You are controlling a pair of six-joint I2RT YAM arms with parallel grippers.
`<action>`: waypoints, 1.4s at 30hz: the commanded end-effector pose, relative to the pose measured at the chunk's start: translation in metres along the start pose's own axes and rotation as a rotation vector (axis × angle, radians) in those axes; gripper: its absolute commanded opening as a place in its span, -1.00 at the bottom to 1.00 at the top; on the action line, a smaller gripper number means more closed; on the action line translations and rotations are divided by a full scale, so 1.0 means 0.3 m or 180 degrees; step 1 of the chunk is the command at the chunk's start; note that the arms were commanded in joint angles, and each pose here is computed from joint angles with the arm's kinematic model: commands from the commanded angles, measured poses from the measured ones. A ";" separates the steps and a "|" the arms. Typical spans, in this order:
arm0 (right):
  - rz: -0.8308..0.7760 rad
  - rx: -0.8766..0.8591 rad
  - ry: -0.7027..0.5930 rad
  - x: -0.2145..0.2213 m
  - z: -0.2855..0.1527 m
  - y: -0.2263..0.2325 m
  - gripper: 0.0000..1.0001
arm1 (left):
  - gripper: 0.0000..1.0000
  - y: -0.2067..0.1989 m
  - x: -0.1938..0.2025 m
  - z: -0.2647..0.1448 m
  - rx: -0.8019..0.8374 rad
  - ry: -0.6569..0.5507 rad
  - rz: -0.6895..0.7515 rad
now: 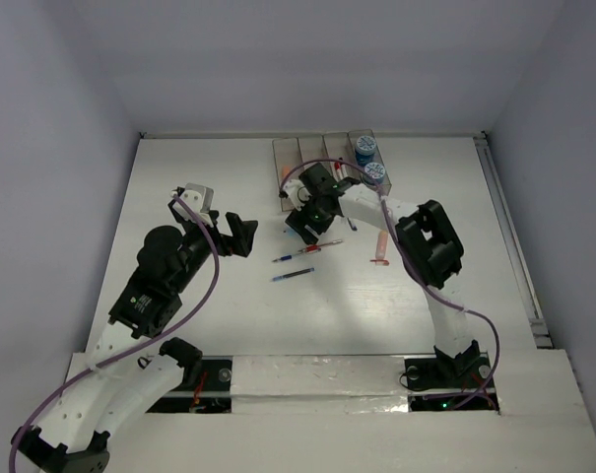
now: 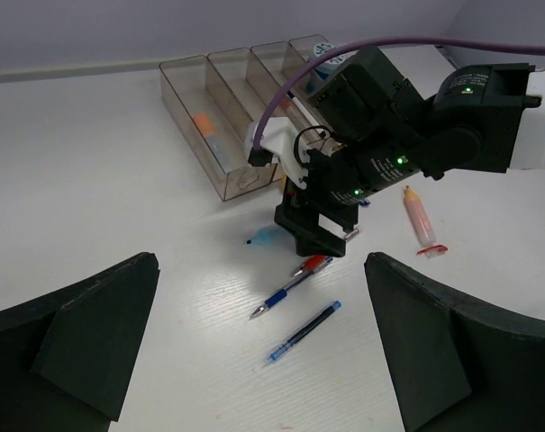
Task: Sort the stationery into containers
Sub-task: Pick up the pen from the center of the board.
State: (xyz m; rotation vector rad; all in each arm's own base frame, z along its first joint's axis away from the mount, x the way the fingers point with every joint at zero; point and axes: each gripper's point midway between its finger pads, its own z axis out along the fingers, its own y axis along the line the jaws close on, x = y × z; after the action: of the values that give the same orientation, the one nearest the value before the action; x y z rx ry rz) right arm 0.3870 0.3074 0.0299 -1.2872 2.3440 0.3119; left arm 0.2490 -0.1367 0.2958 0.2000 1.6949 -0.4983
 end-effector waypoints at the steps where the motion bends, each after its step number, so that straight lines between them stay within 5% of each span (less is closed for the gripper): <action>1: -0.0159 0.0116 -0.0028 -0.053 -0.004 -0.012 0.59 | 0.98 -0.004 -0.041 -0.001 0.0017 -0.0176 -0.0017; 10: -0.0259 -0.0104 -0.0120 -0.106 0.036 0.022 0.67 | 0.98 -0.004 -0.042 0.000 0.0017 -0.0176 -0.0017; 25: -0.0073 -0.0373 -0.0363 -0.164 0.090 0.069 0.06 | 0.98 -0.004 -0.031 0.014 0.0016 -0.0177 -0.0155; 30: 0.0015 -0.0349 -0.0462 -0.181 0.093 0.068 -0.41 | 0.98 -0.013 -0.008 0.034 0.0094 -0.0061 -0.0220; 36: 0.0195 -0.0243 -0.1082 -0.328 -0.005 0.056 -0.99 | 0.98 -0.068 -0.012 0.034 0.0403 -0.0045 -0.0239; 39: 0.0359 -0.0215 -0.1550 -0.427 -0.121 0.060 -1.00 | 0.93 -0.083 -0.012 0.039 0.0496 -0.0028 -0.0287; 42: 0.0602 -0.0216 -0.2020 -0.502 -0.267 0.072 -1.00 | 0.66 -0.097 0.005 0.053 0.0554 0.0046 -0.0381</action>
State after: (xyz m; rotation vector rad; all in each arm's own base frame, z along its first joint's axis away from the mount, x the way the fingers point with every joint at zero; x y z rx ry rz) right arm 0.4045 0.3719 0.0609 -1.0233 2.1836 0.5966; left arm 0.2510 -0.1577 0.2884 0.2158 1.7252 -0.6532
